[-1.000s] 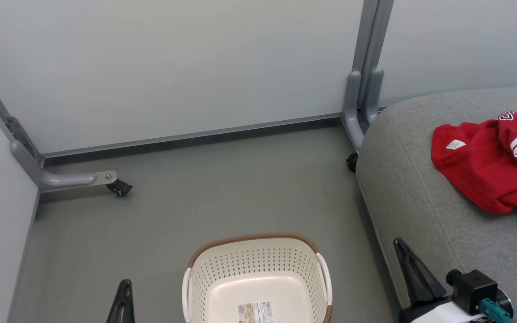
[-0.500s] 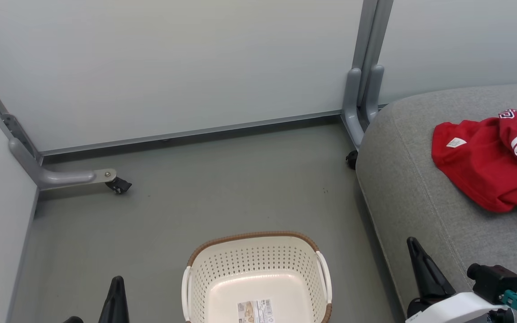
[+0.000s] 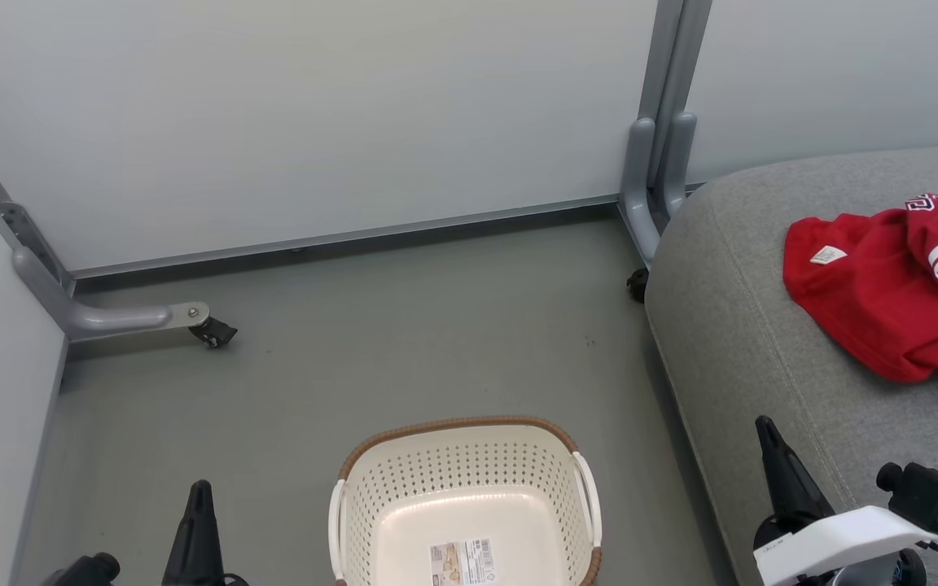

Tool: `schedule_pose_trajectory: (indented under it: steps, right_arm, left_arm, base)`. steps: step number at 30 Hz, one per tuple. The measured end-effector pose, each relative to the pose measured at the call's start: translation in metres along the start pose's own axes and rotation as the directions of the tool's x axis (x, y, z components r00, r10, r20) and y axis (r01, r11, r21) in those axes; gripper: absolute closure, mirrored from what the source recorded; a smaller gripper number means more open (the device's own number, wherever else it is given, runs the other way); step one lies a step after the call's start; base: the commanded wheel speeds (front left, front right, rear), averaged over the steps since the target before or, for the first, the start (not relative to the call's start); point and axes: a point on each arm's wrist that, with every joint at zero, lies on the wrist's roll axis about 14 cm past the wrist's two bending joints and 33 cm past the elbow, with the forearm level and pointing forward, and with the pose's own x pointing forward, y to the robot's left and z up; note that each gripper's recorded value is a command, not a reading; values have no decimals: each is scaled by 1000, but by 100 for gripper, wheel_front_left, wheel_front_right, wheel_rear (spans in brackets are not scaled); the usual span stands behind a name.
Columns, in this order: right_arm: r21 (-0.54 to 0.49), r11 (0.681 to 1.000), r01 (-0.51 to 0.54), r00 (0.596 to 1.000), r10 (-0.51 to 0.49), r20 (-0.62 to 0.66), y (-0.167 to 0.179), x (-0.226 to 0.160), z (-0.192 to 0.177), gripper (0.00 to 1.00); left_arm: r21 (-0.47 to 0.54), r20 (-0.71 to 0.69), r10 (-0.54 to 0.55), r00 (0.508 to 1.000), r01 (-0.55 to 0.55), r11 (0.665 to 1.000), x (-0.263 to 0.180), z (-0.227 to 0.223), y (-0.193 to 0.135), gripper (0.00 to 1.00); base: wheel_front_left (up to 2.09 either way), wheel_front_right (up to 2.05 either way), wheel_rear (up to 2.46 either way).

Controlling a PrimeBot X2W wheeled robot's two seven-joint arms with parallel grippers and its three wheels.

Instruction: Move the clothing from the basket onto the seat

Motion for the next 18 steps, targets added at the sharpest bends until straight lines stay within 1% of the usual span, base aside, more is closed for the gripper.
schedule_pose_trajectory:
  steps: [10,18]
  right_arm:
    - [130,991,32,999,-32,-1,-7,5,3,100]
    - [239,970,51,999,-52,-3,-12,9,6,100]
  left_arm:
    - [-135,-6,4,1000,-5,991,9,4,0,100]
    - [-250,-12,2,1000,-5,968,17,7,0,100]
  base:
    - [0,0,0]
    - [0,0,0]
